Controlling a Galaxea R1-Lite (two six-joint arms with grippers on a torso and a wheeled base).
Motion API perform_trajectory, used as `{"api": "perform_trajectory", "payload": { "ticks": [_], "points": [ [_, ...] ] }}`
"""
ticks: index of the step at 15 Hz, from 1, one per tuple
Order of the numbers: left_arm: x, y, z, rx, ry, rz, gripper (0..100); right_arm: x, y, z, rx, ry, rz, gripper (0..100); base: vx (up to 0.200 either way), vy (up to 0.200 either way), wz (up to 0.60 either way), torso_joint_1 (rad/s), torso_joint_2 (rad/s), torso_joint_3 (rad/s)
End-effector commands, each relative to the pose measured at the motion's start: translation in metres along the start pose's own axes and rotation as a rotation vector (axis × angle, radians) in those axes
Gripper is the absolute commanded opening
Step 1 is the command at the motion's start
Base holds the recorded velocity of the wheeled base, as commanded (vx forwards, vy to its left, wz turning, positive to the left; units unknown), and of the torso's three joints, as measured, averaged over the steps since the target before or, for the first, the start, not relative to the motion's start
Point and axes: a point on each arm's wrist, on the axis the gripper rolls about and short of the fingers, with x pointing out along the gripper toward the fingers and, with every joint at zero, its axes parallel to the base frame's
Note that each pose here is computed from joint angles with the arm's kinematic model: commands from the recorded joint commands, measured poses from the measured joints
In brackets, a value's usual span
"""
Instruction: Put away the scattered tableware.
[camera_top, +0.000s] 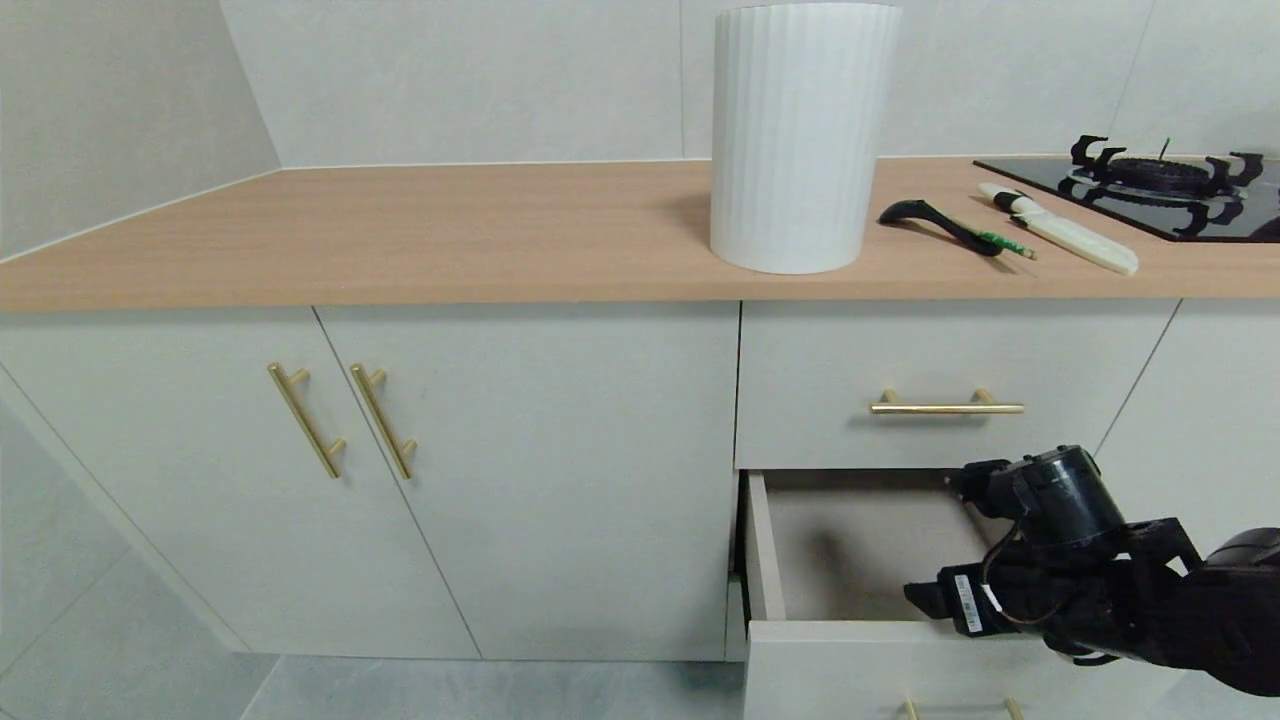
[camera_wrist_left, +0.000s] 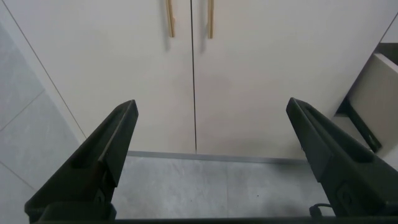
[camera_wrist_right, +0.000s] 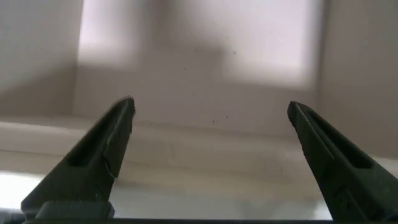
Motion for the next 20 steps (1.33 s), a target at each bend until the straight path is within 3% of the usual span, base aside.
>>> {"api": "perform_trajectory", "payload": {
  "ticks": [1,6,20],
  "points": [
    [0.000,0.000,0.000,-0.001,0.001,0.000,100,-0.019,0.003,0.006,-0.010,-0.024,0.025,100,0.000,0.000,0.00,0.000,0.00,0.000],
    [0.000,0.000,0.000,-0.001,0.002,0.000,100,-0.037,0.012,-0.008,-0.097,0.091,0.042,100,0.000,0.000,0.00,0.000,0.00,0.000],
    [0.000,0.000,0.000,-0.001,0.001,0.000,100,-0.056,0.010,-0.044,-0.381,0.416,0.016,100,0.000,0.000,0.00,0.000,0.00,0.000]
  ]
}}
